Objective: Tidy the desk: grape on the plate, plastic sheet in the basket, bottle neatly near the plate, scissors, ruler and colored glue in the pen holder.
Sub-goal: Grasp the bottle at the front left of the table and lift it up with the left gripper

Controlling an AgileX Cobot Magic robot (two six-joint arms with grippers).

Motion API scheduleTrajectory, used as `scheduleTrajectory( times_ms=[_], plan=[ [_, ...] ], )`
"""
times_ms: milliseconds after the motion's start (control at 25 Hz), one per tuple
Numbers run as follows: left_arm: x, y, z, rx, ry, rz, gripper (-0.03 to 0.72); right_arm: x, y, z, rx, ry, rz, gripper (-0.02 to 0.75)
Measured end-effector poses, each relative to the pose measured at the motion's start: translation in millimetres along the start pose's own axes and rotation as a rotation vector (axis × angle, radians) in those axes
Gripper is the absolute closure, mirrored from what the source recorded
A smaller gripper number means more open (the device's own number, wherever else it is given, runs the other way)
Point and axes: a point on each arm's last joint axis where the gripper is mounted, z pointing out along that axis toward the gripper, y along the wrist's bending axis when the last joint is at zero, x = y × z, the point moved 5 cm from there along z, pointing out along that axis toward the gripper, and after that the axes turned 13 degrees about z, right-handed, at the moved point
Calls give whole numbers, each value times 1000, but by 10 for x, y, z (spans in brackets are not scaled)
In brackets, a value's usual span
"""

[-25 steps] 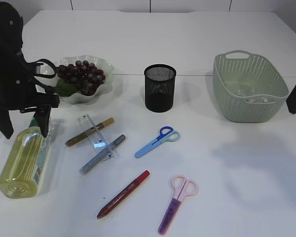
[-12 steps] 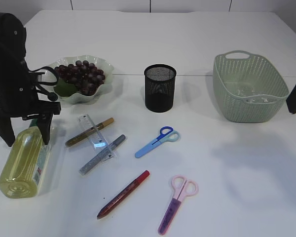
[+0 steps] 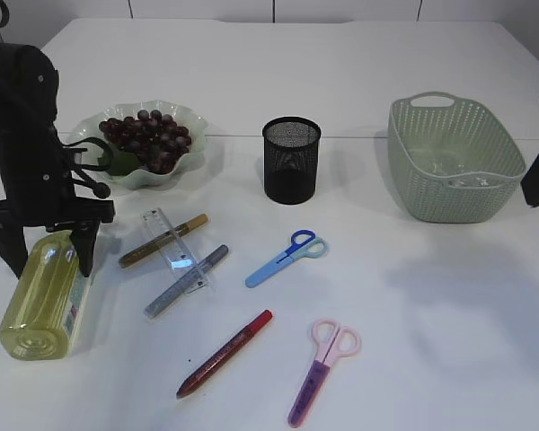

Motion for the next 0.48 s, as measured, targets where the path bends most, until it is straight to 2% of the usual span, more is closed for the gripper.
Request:
scheduleTrajectory(
  times_ms=[480],
  plan=[
    [-20,-3,48,0,4,0,102,0,0,0,0,0,0,235]
  ],
)
